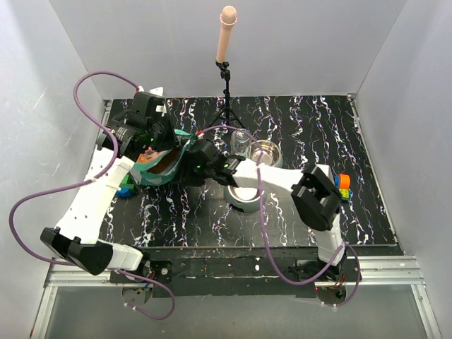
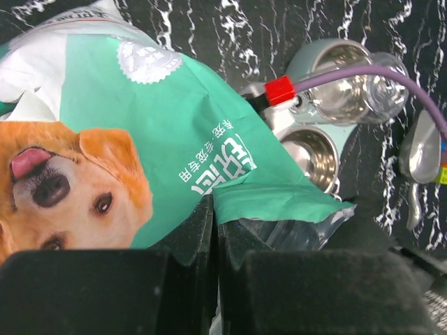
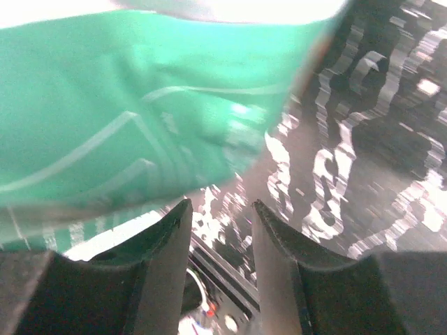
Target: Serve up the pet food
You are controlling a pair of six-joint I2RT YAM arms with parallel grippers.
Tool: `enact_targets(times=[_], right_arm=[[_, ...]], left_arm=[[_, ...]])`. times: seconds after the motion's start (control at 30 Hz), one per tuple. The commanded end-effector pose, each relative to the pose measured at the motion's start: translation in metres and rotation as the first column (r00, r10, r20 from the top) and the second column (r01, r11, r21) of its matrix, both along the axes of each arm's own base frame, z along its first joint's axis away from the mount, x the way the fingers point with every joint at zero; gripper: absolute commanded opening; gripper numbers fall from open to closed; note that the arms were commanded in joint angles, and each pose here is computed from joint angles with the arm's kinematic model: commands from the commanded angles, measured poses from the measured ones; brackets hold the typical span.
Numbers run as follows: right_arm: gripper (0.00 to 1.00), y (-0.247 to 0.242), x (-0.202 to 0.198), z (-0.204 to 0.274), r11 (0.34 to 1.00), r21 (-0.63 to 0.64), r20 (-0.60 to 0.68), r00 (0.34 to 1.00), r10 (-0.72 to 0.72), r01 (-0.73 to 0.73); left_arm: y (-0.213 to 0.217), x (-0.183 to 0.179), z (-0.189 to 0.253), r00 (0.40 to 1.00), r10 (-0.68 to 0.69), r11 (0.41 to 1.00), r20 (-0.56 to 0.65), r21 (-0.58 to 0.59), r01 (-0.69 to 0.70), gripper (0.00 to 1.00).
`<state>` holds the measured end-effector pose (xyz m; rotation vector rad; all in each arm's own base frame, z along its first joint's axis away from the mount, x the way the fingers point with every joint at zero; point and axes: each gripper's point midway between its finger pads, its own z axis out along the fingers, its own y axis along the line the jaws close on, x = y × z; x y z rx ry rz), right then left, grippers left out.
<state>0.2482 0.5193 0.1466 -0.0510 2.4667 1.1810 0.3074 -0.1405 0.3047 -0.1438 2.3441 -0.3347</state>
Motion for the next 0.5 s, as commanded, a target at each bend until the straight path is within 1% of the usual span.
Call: enact_targets(times=[0.0, 0.03, 0.07, 0.1, 0.17, 0.2, 0.23, 0.27, 0.37, 0.4, 0.43, 0.47], right_arm=[[0.47, -0.055, -0.019, 0.032, 0.998, -0.011, 0.013, 0.998, 0.063, -0.063], [0.47, -0.065, -0.033, 0.041, 0.995, -0.009, 0.012, 0.995, 0.101, -0.1], [0.47, -0.079, -0.05, 0.042, 0.988, -0.029, 0.011, 0.989, 0.149, -0.149], [0.49, -0.095, -0.063, 0.042, 0.984, -0.063, -0.012, 0.986, 0.168, -0.169], [0.49, -0.126, -0.086, 0.05, 0.971, -0.113, -0.018, 0.978, 0.209, -0.21], [0.5, -0.144, -0.095, 0.056, 0.969, -0.136, -0.013, 0.978, 0.208, -0.207], [0.51, -0.161, -0.104, 0.063, 0.969, -0.141, -0.003, 0.979, 0.205, -0.203], [0.53, -0.172, -0.113, 0.072, 0.969, -0.119, 0.018, 0.975, 0.22, -0.216], [0.68, -0.197, -0.123, 0.11, 0.983, -0.043, 0.106, 0.978, 0.181, -0.177], [0.72, -0.202, -0.122, 0.12, 0.988, -0.026, 0.129, 0.979, 0.157, -0.155], [0.8, -0.202, -0.118, 0.129, 0.991, -0.01, 0.154, 0.979, 0.137, -0.137], [0.84, -0.198, -0.114, 0.134, 0.992, 0.005, 0.168, 0.978, 0.124, -0.127]], left_arm=[[-0.016, -0.003, 0.001, 0.999, -0.037, 0.997, -0.002, -0.064, 0.037, 0.0], [-0.017, -0.003, -0.001, 0.999, -0.037, 0.997, -0.004, -0.07, 0.037, 0.0], [-0.014, -0.002, -0.002, 1.0, -0.017, 0.998, -0.008, -0.066, 0.016, 0.0], [-0.016, -0.003, -0.003, 1.0, -0.02, 0.997, -0.012, -0.075, 0.019, 0.0], [-0.026, -0.004, -0.008, 0.998, -0.064, 0.992, -0.024, -0.106, 0.062, 0.0], [-0.034, -0.009, -0.012, 0.994, -0.098, 0.985, -0.046, -0.143, 0.091, 0.0], [-0.042, -0.014, -0.019, 0.989, -0.13, 0.978, -0.068, -0.174, 0.117, 0.0], [-0.045, -0.016, -0.025, 0.986, -0.141, 0.974, -0.091, -0.194, 0.121, 0.0], [-0.054, -0.031, -0.039, 0.976, -0.161, 0.957, -0.145, -0.264, 0.119, 0.0], [-0.056, -0.033, -0.042, 0.974, -0.166, 0.952, -0.153, -0.281, 0.118, 0.0], [-0.059, -0.036, -0.042, 0.972, -0.176, 0.946, -0.154, -0.301, 0.123, 0.0], [-0.064, -0.038, -0.039, 0.969, -0.195, 0.936, -0.152, -0.323, 0.138, 0.0]])
